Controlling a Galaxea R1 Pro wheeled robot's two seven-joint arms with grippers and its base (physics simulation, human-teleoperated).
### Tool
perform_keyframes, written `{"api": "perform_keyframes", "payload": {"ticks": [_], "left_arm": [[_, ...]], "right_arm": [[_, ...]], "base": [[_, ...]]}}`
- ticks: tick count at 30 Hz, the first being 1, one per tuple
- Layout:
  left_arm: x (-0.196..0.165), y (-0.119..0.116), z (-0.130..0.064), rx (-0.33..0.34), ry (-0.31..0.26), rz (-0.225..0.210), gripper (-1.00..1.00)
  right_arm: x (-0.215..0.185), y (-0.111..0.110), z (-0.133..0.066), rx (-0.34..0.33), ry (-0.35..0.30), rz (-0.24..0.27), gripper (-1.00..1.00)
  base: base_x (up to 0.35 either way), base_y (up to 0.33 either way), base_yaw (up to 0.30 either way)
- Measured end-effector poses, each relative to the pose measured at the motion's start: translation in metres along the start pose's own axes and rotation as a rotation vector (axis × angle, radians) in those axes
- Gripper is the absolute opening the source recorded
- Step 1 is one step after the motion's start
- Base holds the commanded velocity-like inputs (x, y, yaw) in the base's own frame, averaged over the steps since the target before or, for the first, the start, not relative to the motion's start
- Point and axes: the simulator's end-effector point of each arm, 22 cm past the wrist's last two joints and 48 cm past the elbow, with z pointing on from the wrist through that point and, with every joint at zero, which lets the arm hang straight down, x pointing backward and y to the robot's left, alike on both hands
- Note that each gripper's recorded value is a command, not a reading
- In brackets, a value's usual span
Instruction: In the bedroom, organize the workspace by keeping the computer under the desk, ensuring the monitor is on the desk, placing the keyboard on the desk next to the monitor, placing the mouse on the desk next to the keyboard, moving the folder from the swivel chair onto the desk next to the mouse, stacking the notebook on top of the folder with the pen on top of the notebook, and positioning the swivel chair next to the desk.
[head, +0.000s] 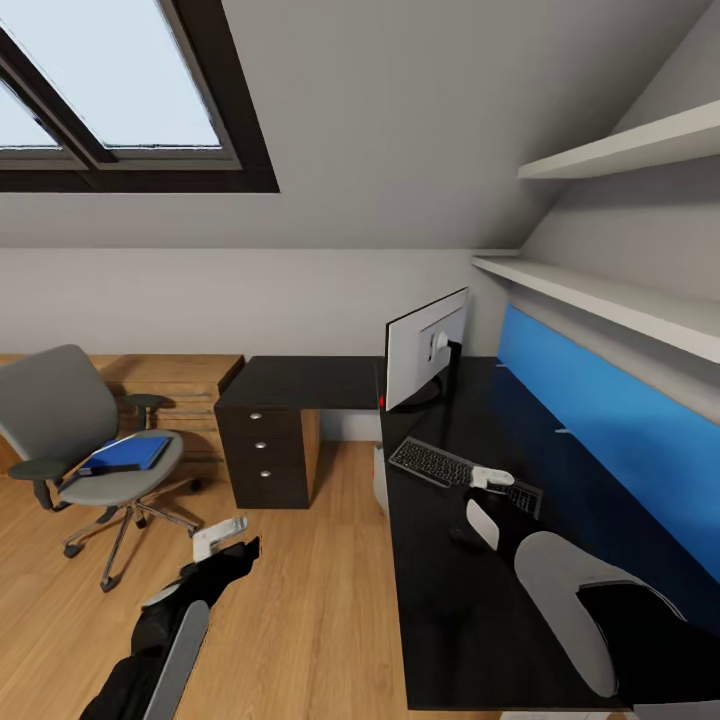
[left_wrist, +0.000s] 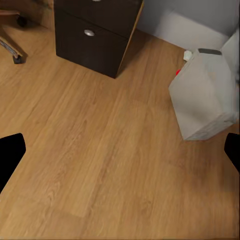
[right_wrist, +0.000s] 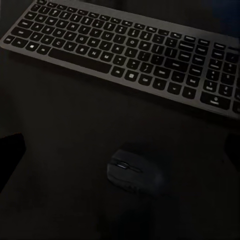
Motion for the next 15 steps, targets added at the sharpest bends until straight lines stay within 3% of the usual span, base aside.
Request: {"api": "perform_keyframes", "payload": {"ticks": [5,15], "left_arm": [[0.027,0.002,-0.024,0.016,0.034,0.02,1.0],[0.041,0.002,-0.023,0.023,0.045,0.031,1.0]], "right_arm": [[0.002,-0.001,0.004,0.003,0.001,0.0,1.0],[0.008,-0.001,0.012,0.003,0.0,0.001,1.0]], "base": [[0.0,0.0,0.0],[0.0,0.0,0.0]]}}
